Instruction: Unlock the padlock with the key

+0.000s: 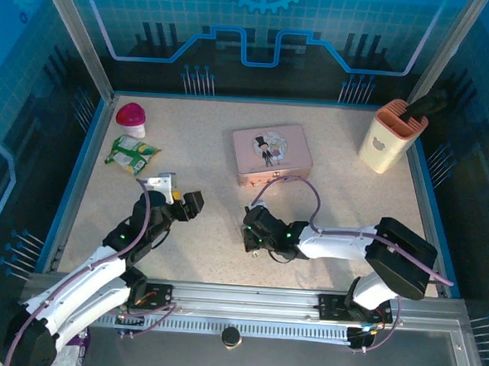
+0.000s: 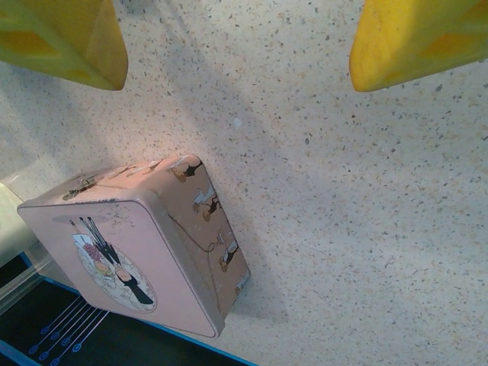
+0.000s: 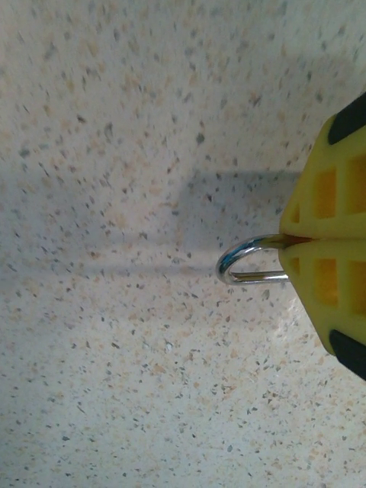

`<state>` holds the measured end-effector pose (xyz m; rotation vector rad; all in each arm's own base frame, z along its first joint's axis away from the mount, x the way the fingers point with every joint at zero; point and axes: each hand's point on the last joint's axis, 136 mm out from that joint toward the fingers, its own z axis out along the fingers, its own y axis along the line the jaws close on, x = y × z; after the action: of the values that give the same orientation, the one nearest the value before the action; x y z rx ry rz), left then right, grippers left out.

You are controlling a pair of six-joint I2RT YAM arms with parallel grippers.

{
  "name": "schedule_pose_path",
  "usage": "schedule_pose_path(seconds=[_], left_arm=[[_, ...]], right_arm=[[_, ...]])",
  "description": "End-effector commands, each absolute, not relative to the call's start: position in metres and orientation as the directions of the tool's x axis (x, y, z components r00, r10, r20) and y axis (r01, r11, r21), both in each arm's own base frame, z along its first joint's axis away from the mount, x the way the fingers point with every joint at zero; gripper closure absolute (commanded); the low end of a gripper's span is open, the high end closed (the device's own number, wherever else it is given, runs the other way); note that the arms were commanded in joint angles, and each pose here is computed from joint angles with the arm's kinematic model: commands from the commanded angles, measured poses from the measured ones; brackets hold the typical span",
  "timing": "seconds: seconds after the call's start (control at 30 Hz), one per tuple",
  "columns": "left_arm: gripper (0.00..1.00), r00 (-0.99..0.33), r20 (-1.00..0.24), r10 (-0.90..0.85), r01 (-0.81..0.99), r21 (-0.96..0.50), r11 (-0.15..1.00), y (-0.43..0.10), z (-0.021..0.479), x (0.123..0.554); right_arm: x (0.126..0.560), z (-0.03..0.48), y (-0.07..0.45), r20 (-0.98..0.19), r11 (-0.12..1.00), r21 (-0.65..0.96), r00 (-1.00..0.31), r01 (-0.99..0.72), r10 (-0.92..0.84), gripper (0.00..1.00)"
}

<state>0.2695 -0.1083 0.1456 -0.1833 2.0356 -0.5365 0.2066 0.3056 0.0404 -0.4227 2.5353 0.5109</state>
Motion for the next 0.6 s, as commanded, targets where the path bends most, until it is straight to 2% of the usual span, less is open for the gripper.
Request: schedule_pose_path(seconds=[0.0,0.1,0.27,0.33,0.37,0.47,0.57], left_arm=[[0.23,-0.487,-0.81,-0.326,0.089,-0.417,0.904,-0.103,0.145,0.27],[0.22,-0.488,-0.811,-0.322,0.081,-0.41,0.909,-0.101,0.144,0.27],[0.23,-0.494,-0.805,-0.328,0.039,-0.398,0.917,-0.094,0.139,0.273],[0.22,-0.491,-0.805,-0.332,0.02,-0.391,0.92,-0.091,0.14,0.274],[0.22,-0.489,-0.806,-0.334,0.011,-0.389,0.921,-0.089,0.141,0.275],[0.22,-0.476,-0.811,-0.339,-0.016,-0.377,0.926,-0.084,0.146,0.278],[0.19,-0.465,-0.818,-0.339,-0.047,-0.36,0.932,-0.079,0.157,0.283]], right_arm=[[0.209,0.039,0.319,-0.514,0.86,0.343,-0.842,-0.377,-0.165,1.0],[0.212,0.035,0.318,-0.493,0.86,0.369,-0.858,-0.354,-0.142,0.99],[0.216,0.039,0.309,-0.497,0.869,0.356,-0.857,-0.343,-0.135,0.71],[0.218,0.045,0.304,-0.513,0.874,0.344,-0.848,-0.344,-0.132,0.65],[0.219,0.049,0.3,-0.519,0.878,0.335,-0.844,-0.343,-0.131,0.58],[0.223,0.063,0.288,-0.547,0.89,0.299,-0.826,-0.345,-0.136,0.48],[0.228,0.082,0.268,-0.594,0.907,0.237,-0.791,-0.347,-0.147,0.46]])
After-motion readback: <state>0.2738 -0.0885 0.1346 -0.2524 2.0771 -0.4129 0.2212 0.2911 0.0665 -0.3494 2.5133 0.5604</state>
